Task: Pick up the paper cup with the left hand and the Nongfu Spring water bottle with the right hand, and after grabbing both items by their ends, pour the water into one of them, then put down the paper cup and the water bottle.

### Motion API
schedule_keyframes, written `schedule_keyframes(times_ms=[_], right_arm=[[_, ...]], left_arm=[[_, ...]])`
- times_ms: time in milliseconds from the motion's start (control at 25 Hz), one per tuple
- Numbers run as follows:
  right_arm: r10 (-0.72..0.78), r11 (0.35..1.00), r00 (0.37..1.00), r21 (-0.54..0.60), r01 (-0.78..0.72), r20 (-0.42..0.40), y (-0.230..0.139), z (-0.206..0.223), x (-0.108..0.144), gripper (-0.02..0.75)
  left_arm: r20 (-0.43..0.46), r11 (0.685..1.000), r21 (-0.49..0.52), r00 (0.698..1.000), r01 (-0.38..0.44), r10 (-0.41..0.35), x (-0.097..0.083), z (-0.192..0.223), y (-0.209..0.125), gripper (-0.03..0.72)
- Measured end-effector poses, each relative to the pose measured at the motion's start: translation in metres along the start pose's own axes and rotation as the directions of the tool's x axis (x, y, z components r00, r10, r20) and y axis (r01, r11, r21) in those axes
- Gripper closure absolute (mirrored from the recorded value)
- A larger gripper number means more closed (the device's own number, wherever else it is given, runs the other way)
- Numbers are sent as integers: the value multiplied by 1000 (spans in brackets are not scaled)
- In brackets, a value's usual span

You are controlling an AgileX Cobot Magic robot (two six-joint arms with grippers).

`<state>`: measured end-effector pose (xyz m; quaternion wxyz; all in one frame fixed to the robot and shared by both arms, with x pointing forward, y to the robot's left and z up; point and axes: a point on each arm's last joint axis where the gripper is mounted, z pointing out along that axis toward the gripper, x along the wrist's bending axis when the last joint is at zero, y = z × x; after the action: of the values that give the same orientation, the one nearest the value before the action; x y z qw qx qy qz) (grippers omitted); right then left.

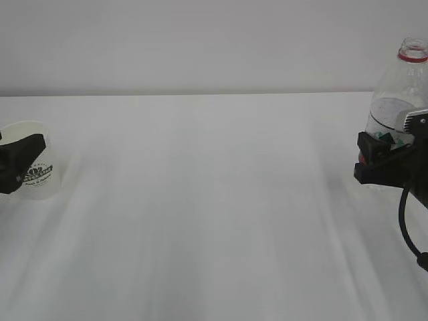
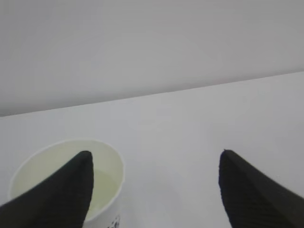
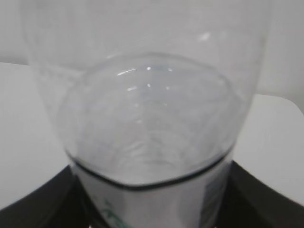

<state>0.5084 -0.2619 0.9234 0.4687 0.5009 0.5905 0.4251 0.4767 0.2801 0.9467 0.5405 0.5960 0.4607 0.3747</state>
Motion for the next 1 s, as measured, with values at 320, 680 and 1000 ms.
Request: schedule_keyframes(times_ms=[320, 680, 1000], right_arm=[[0, 1000, 1000, 0, 0, 0, 0, 0, 0, 238], [0, 1000, 1000, 0, 0, 0, 0, 0, 0, 238], [0, 1000, 1000, 0, 0, 0, 0, 0, 0, 238]], left_arm=[[-90, 994, 100, 995, 43, -34, 8, -2, -8, 98], [-151, 985, 148, 986, 86, -63, 12, -3, -14, 111], [-152, 985, 150, 986, 86, -63, 12, -3, -14, 112]])
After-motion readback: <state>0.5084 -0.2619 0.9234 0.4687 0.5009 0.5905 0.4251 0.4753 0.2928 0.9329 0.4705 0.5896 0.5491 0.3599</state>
